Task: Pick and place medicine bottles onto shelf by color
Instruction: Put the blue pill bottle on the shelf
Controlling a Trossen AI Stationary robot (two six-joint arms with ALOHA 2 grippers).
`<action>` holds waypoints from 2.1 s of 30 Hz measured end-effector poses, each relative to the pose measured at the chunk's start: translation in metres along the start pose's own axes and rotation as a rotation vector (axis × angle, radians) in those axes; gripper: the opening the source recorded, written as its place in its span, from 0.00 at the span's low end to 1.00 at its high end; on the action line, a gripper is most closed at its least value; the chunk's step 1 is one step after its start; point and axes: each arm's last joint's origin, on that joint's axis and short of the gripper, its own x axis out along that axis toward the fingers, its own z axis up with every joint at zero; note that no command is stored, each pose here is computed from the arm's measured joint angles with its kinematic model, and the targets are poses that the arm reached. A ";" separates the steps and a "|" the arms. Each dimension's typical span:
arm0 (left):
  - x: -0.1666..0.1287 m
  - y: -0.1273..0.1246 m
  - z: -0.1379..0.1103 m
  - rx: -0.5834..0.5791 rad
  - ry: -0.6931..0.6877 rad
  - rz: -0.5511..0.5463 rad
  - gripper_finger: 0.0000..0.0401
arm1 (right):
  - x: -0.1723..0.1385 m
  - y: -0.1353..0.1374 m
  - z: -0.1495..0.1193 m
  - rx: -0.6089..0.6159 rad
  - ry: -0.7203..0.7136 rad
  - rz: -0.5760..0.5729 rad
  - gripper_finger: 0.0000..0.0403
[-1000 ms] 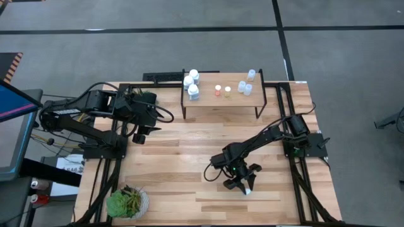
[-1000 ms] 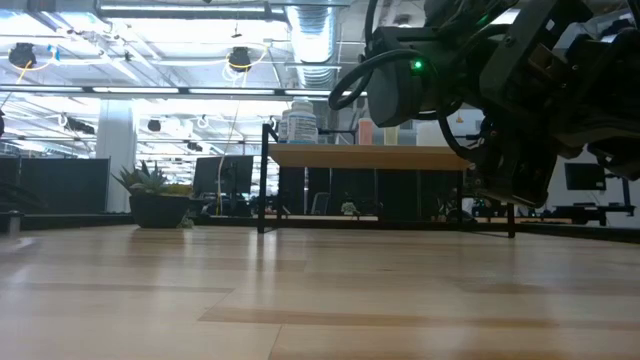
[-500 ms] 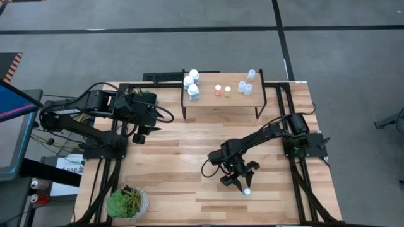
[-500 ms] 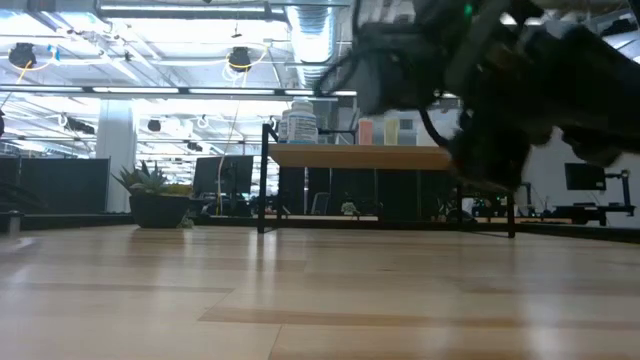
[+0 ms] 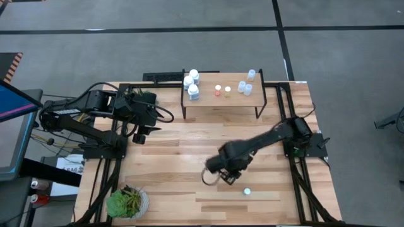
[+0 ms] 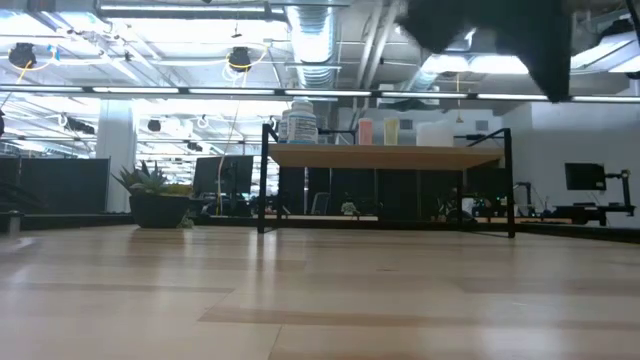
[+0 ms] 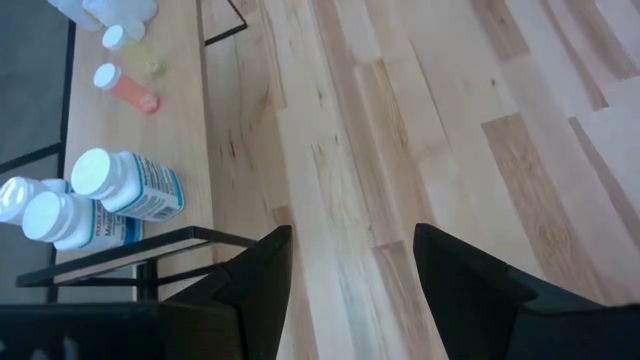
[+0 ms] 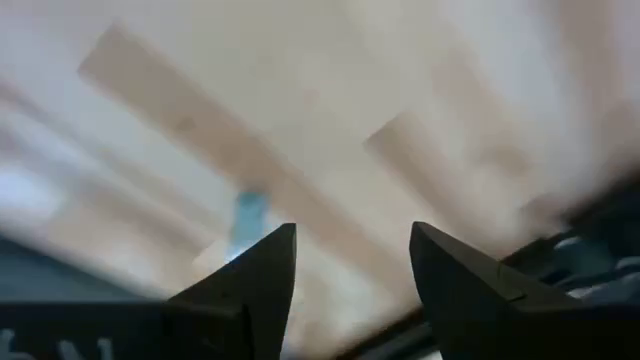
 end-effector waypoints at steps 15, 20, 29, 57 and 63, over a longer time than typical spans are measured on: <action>0.000 0.000 0.000 -0.245 -0.001 0.011 0.49 | -0.044 -0.058 -0.163 0.149 -0.570 0.180 0.53; 0.000 0.000 0.000 -0.363 -0.001 0.013 0.49 | 0.001 -0.057 -0.192 0.069 -0.554 0.125 0.51; 0.001 -0.001 0.001 -0.450 -0.003 -0.026 0.49 | 0.070 -0.003 -0.220 -0.027 -0.376 0.255 0.49; 0.103 -0.023 -0.072 -0.450 -0.773 0.217 0.49 | 0.098 0.028 -0.232 -0.045 -0.254 0.333 0.42; 0.093 -0.003 -0.113 -0.494 -0.674 0.281 0.49 | 0.095 0.031 -0.223 -0.014 -0.170 0.329 0.41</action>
